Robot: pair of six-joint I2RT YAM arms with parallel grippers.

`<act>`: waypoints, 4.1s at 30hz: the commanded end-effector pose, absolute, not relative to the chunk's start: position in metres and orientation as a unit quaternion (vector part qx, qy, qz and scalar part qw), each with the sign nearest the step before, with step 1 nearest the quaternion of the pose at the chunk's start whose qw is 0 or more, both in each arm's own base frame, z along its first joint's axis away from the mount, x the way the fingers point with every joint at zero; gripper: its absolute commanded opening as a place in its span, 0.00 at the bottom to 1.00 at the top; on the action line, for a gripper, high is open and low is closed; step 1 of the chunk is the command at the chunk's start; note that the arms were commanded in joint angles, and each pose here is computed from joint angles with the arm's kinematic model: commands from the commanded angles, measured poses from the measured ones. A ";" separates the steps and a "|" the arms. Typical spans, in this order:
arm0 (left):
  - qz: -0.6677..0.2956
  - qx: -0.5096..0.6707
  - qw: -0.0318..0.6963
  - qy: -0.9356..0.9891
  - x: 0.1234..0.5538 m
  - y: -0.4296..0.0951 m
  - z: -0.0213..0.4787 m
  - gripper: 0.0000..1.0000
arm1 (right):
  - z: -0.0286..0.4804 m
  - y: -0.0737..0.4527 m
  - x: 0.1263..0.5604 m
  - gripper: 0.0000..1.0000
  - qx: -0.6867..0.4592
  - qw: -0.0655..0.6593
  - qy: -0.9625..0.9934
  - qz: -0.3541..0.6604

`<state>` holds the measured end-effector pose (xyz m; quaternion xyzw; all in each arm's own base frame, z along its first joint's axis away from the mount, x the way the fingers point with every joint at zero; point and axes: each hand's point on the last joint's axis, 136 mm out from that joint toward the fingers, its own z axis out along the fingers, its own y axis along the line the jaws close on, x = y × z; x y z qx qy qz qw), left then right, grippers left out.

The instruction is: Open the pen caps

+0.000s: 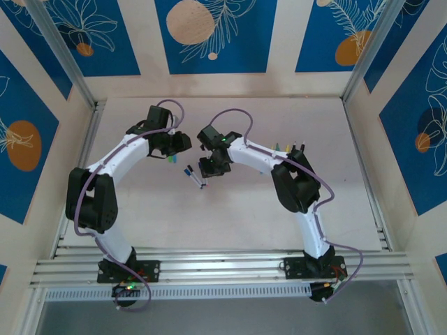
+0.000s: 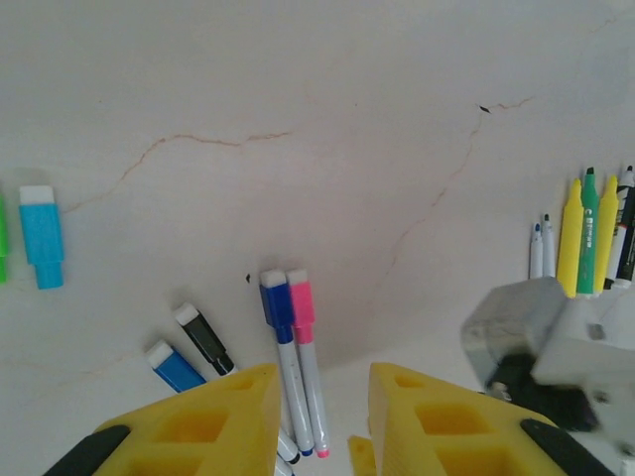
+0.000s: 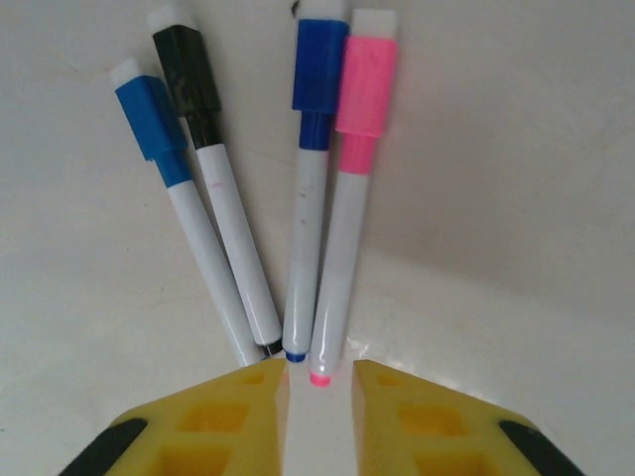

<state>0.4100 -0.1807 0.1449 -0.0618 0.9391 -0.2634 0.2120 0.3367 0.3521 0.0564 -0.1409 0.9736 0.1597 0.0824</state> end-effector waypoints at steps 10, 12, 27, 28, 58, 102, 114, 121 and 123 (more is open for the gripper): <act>-0.287 -0.067 0.209 0.933 0.411 -0.182 0.146 0.29 | 0.041 0.356 0.330 0.23 -0.140 0.048 0.976 0.157; -0.287 -0.067 0.207 0.933 0.411 -0.182 0.144 0.29 | 0.039 0.357 0.329 0.23 -0.143 0.046 0.976 0.156; -0.288 -0.069 0.200 0.934 0.410 -0.179 0.137 0.29 | 0.022 0.358 0.328 0.22 -0.154 0.031 0.979 0.127; -0.288 -0.069 0.199 0.934 0.410 -0.179 0.136 0.29 | 0.020 0.357 0.328 0.22 -0.154 0.029 0.980 0.122; -0.301 -0.090 0.201 0.928 0.413 -0.185 0.134 0.37 | 0.022 0.315 0.341 0.00 -0.110 0.060 0.983 0.134; -0.403 -0.064 0.158 0.899 0.417 -0.267 0.134 0.30 | 0.137 0.349 0.332 0.00 -0.162 0.151 0.926 0.306; -0.409 -0.057 0.153 0.898 0.414 -0.270 0.134 0.19 | 0.149 0.352 0.344 0.00 -0.162 0.167 0.923 0.306; -0.403 -0.057 0.153 0.900 0.414 -0.268 0.132 0.00 | 0.146 0.352 0.343 0.00 -0.161 0.160 0.925 0.304; -0.403 -0.058 0.154 0.900 0.415 -0.268 0.132 0.00 | 0.145 0.351 0.342 0.00 -0.160 0.157 0.926 0.304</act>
